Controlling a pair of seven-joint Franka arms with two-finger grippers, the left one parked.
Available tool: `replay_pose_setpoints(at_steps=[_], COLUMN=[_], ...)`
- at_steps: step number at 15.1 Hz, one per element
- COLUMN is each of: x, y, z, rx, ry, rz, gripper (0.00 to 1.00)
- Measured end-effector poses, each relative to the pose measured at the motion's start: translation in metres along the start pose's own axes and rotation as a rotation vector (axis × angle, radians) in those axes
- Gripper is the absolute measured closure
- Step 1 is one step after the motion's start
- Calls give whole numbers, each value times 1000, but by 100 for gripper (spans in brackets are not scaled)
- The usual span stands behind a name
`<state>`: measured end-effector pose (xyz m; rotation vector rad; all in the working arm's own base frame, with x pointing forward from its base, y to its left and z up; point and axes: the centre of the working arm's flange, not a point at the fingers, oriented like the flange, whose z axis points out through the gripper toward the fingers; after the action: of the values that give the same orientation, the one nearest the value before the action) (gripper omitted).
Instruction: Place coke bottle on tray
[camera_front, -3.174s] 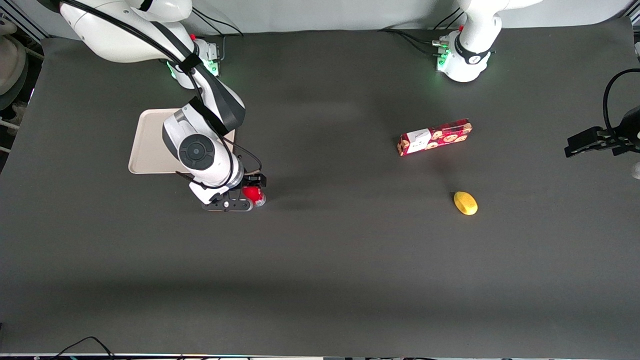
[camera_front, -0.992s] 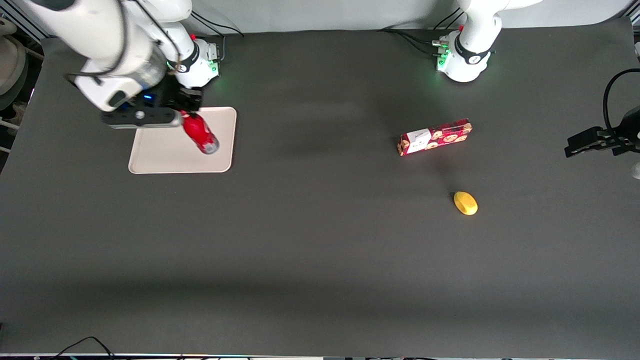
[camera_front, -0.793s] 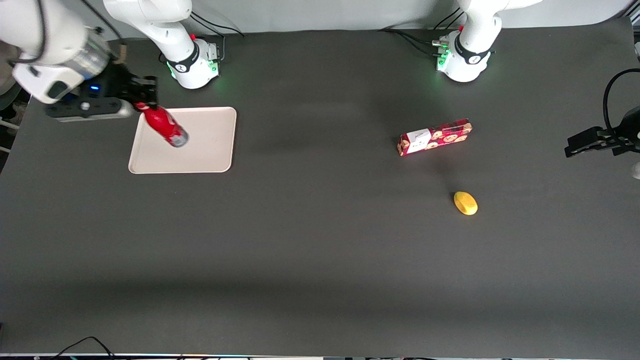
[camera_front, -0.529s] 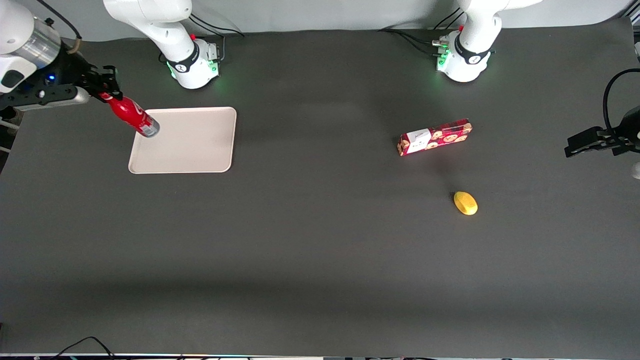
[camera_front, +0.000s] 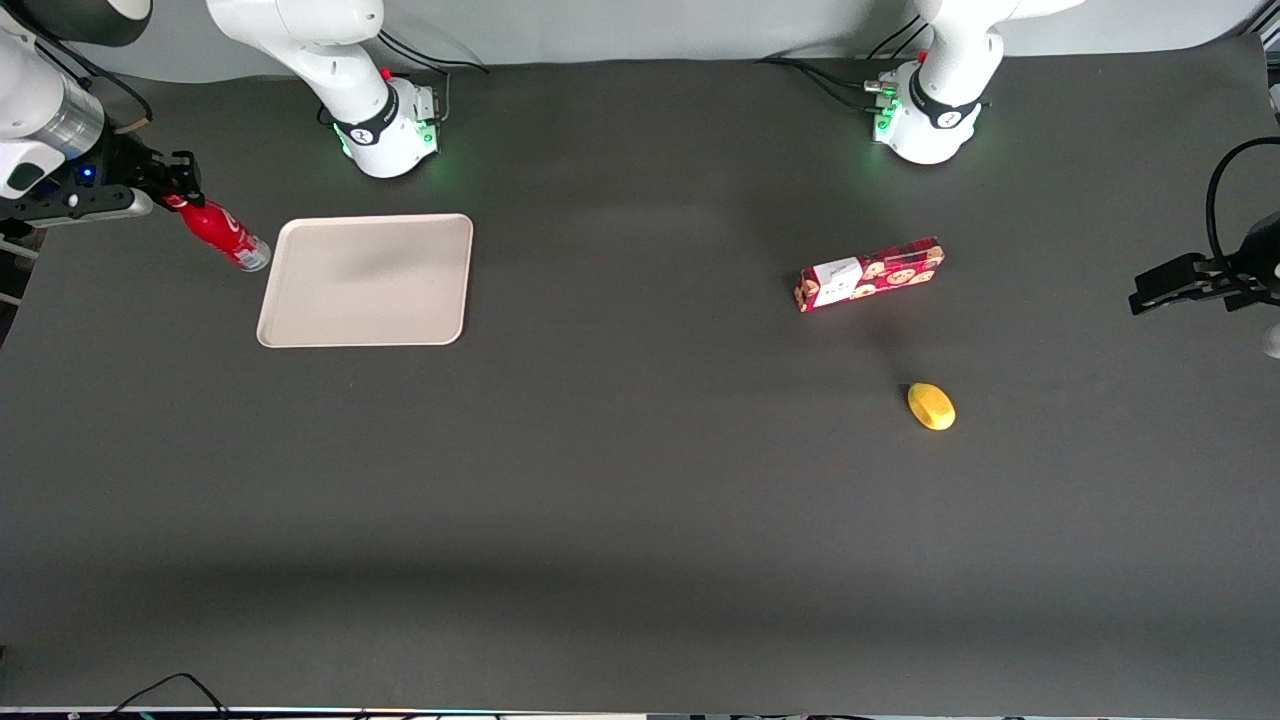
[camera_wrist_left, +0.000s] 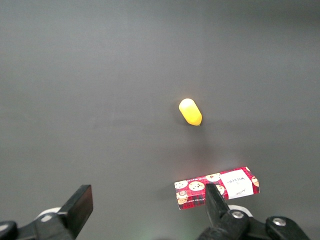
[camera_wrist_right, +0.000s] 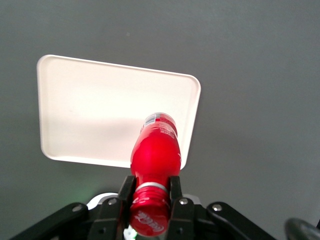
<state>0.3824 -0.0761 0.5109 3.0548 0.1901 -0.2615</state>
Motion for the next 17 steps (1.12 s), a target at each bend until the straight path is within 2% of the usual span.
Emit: replay_pose_setpoints(at_steps=[2, 5, 9, 13, 17], x=[-2, -10, -10, 7, 19], y=[16, 42, 44, 45, 45], z=[29, 80, 125, 154, 180], rx=[11, 2, 15, 9, 9], ry=[5, 8, -19, -22, -53], rz=[-15, -18, -23, -28, -35], gripper=[68, 68, 68, 68, 68])
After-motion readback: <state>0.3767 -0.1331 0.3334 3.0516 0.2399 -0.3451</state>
